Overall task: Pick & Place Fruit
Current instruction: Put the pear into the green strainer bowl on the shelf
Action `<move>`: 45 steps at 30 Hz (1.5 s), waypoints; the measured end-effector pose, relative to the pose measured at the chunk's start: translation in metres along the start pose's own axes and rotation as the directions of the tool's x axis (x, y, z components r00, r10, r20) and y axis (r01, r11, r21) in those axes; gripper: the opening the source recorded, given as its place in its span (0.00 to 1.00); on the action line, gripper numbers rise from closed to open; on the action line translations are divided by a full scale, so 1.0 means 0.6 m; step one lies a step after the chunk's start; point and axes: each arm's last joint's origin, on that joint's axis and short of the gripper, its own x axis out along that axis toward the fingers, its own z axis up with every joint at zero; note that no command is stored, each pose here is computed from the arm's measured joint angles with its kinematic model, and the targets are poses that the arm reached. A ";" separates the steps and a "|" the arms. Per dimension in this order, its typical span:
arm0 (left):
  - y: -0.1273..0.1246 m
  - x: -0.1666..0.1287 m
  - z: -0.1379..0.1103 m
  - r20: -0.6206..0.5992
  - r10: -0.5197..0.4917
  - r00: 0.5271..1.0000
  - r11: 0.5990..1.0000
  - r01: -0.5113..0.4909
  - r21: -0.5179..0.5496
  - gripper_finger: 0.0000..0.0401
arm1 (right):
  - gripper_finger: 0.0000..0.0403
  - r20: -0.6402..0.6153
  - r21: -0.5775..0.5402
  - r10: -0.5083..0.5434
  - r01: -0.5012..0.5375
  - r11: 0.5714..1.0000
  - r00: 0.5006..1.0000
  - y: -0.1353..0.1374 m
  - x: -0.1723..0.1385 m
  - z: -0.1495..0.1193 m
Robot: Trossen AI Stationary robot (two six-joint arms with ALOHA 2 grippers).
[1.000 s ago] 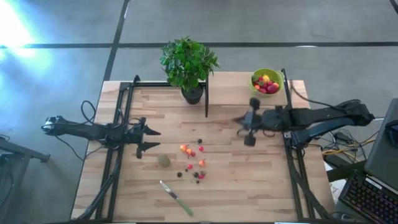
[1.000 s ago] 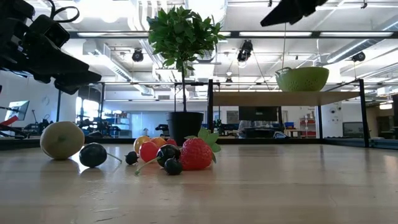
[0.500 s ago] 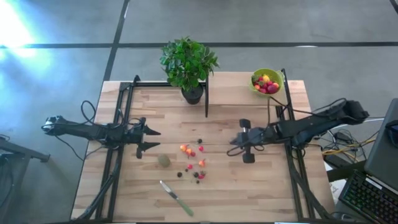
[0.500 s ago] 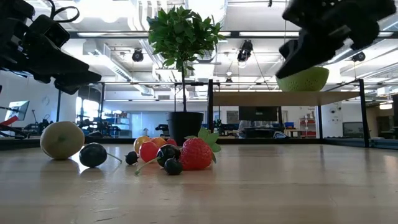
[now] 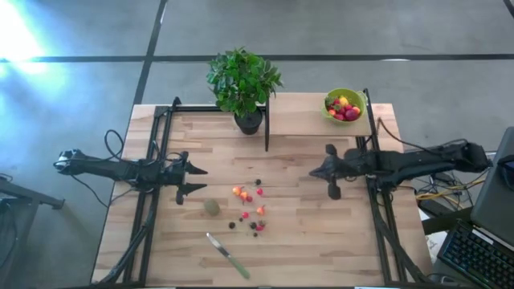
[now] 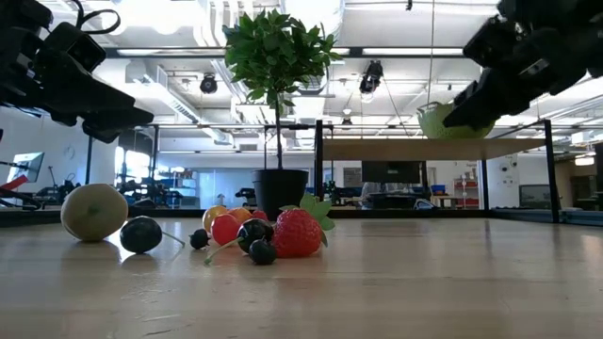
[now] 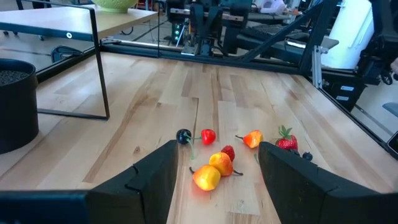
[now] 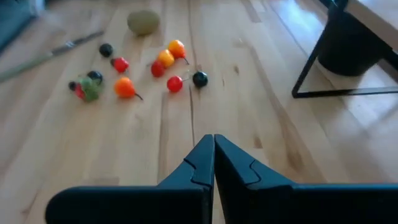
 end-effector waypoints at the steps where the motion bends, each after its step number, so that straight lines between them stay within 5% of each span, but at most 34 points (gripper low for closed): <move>1: 0.000 0.000 0.000 0.000 0.000 1.000 1.000 0.000 0.000 0.57 | 0.02 0.020 0.010 0.020 -0.020 1.000 1.000 -0.004 -0.005 -0.004; 5: 0.000 0.000 0.000 0.000 0.000 1.000 1.000 0.000 0.000 0.57 | 0.02 0.122 0.007 0.082 -0.084 0.996 0.989 -0.008 -0.022 -0.021; 15: 0.000 0.000 0.000 0.000 0.000 1.000 1.000 0.000 0.000 0.57 | 0.02 0.265 -0.007 0.042 -0.041 0.999 0.963 -0.011 -0.056 -0.059; 45: 0.000 0.000 0.003 0.028 -0.003 1.000 1.000 0.004 -0.021 0.57 | 0.02 0.310 -0.009 0.011 -0.009 1.000 0.951 -0.012 -0.094 -0.064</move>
